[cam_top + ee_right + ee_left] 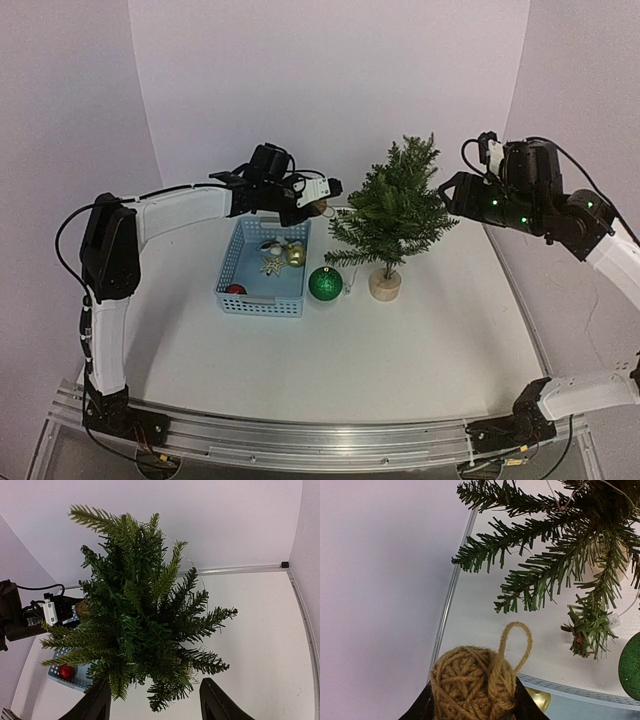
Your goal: Decorate the small christmas tree
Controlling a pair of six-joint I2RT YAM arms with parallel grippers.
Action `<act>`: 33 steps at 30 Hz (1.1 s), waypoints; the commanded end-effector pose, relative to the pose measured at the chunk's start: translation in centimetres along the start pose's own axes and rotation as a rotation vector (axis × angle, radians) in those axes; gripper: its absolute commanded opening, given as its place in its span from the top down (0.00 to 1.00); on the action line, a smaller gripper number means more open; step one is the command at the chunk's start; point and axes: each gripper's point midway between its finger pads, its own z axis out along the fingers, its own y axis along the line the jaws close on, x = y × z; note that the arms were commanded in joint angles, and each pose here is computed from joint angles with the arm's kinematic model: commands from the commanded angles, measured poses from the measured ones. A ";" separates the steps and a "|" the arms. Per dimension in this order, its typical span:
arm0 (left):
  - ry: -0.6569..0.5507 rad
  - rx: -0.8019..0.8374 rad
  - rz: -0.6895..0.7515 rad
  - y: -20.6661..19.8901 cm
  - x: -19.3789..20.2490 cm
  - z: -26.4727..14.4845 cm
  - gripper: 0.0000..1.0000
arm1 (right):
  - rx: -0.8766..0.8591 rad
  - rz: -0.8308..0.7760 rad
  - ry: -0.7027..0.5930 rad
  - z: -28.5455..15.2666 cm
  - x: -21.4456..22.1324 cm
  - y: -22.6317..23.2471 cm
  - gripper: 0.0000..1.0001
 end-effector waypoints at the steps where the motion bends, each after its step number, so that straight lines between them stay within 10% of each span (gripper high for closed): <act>1: -0.069 -0.068 -0.015 3.1 -3.5 -3.1 1.00 | -0.015 0.025 -0.028 -1.0 -0.5 -0.2 0.40; 33: -0.014 0.049 0.004 -0.4 -5.4 -5.5 1.00 | -0.029 0.030 -0.078 -2.8 -1.8 -0.4 0.40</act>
